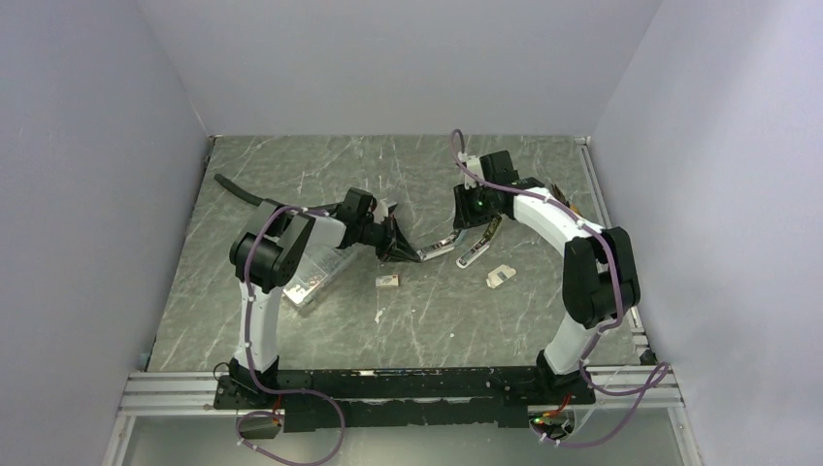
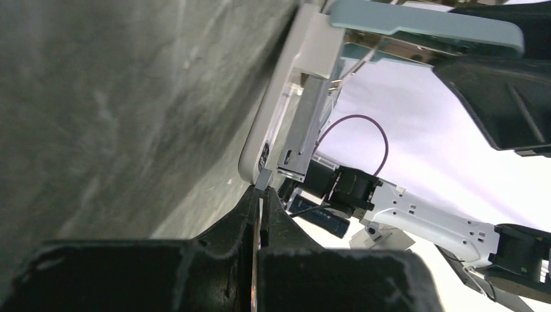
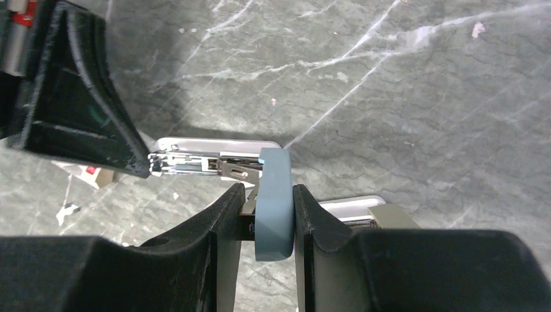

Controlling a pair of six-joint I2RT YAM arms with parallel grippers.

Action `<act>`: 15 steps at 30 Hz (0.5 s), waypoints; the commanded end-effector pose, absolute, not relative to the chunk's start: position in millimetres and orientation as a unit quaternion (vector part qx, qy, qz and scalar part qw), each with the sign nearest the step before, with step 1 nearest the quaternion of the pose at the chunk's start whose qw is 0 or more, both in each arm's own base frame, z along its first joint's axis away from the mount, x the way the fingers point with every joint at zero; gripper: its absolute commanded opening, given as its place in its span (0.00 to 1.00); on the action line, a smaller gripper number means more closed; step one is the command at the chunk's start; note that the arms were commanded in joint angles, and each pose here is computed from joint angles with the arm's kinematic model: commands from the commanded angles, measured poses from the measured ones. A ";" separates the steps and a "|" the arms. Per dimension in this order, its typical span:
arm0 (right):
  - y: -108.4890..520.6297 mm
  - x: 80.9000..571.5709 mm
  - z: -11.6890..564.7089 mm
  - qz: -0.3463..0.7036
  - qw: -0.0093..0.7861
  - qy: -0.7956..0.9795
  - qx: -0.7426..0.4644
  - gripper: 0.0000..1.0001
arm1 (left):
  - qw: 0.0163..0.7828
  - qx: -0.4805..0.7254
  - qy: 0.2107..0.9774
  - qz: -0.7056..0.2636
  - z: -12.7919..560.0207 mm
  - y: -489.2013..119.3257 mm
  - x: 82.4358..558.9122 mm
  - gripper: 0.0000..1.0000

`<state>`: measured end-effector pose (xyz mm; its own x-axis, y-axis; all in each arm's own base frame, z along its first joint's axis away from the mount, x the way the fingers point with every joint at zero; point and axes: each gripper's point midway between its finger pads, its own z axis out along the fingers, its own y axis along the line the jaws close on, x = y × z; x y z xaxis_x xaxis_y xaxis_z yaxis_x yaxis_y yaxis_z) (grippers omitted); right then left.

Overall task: Load the staples into the stapler
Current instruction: Open the stapler at the center of the board.

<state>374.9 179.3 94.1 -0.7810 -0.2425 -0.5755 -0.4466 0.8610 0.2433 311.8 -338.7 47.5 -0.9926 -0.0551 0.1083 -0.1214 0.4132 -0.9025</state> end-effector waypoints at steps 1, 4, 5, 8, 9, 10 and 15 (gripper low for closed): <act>199.3 377.6 136.2 0.274 0.316 0.886 -0.199 0.08 | 0.020 0.035 -0.844 0.534 39.7 -336.3 319.2 0.03; 198.6 375.9 136.5 0.295 0.312 0.881 -0.198 0.08 | 0.019 0.033 -0.848 0.529 35.7 -334.1 320.8 0.03; 199.5 374.7 137.6 0.302 0.311 0.878 -0.202 0.08 | 0.017 0.032 -0.848 0.529 35.6 -333.9 321.3 0.03; 201.4 370.7 141.1 0.326 0.308 0.870 -0.207 0.08 | 0.010 0.030 -0.852 0.523 33.7 -329.8 324.0 0.03; 201.6 369.8 142.5 0.333 0.307 0.866 -0.209 0.08 | 0.009 0.029 -0.854 0.520 32.4 -328.5 324.8 0.03; 201.8 368.8 143.5 0.342 0.307 0.863 -0.210 0.08 | 0.007 0.028 -0.855 0.517 31.9 -326.8 326.0 0.03; 205.5 360.7 147.9 0.380 0.300 0.848 -0.215 0.09 | -0.004 0.024 -0.861 0.508 31.2 -322.2 331.5 0.03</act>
<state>374.1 181.0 106.7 -0.7761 -0.1675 -0.6080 -0.4925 0.7630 0.4186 316.9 -325.5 34.6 -0.9954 -0.0355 0.0894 -0.0958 0.4504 -0.8877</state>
